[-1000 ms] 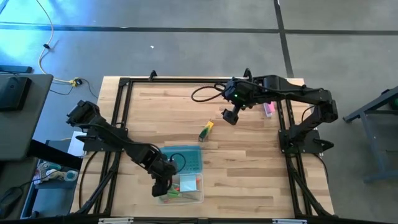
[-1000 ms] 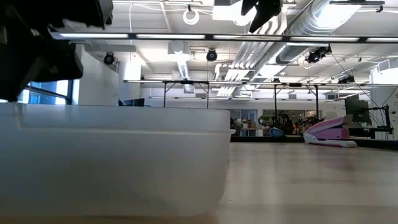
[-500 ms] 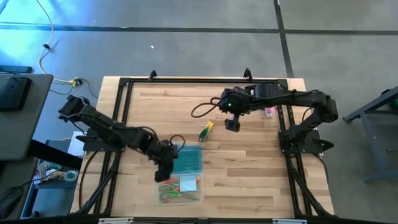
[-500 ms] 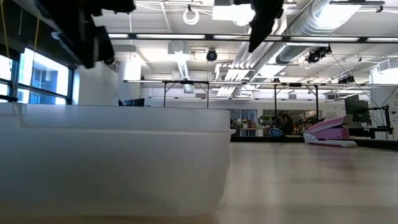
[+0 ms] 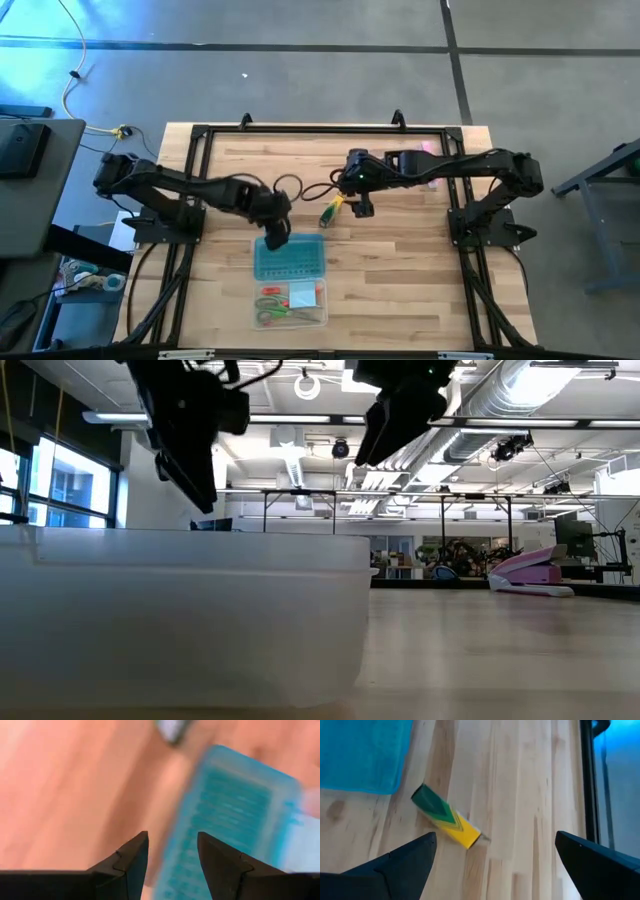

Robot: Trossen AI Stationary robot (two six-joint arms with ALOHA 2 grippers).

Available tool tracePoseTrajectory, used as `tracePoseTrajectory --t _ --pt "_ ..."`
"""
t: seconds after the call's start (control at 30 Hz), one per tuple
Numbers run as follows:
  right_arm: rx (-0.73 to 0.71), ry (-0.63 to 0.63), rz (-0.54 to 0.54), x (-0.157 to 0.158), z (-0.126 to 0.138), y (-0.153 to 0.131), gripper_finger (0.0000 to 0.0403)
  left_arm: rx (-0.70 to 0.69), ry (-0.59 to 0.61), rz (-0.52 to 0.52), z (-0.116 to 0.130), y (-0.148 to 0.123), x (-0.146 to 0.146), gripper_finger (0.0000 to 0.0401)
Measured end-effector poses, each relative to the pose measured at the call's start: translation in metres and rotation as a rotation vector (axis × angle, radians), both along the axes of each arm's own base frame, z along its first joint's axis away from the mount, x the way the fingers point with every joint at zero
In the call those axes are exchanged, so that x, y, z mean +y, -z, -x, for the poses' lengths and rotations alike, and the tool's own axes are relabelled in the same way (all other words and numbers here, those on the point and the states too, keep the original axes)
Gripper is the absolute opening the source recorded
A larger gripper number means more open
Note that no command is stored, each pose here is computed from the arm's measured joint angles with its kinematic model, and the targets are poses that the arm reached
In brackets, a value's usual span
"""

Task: Pack school essentials
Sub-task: Put the yellow crayon box into the supply box

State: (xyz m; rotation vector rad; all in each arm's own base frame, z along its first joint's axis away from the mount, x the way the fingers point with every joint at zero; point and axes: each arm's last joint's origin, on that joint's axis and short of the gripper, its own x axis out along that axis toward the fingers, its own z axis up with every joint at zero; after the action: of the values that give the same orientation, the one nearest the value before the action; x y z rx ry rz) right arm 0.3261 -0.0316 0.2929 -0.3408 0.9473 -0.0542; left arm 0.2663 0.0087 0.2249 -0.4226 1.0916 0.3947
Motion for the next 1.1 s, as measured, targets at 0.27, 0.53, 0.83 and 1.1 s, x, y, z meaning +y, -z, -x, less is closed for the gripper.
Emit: tracePoseTrajectory --t 0.27,0.53,0.83,1.1 --pt "-0.096 -0.032 0.047 -0.003 -0.007 0.005 0.0399 0.054 -0.124 -0.039 0.011 0.002 0.052 0.0158" --pt "-0.165 0.016 0.086 -0.026 -0.010 -0.010 0.0399 0.064 -0.272 -0.043 0.028 0.002 0.102 0.0158" --pt "-0.284 0.020 0.065 -0.057 -0.012 -0.021 0.0399 0.047 -0.385 0.000 0.045 0.002 0.135 0.0158" --pt "-0.263 -0.014 -0.048 -0.084 -0.022 0.003 0.0399 0.032 -0.477 0.009 0.054 0.001 0.149 0.0158"
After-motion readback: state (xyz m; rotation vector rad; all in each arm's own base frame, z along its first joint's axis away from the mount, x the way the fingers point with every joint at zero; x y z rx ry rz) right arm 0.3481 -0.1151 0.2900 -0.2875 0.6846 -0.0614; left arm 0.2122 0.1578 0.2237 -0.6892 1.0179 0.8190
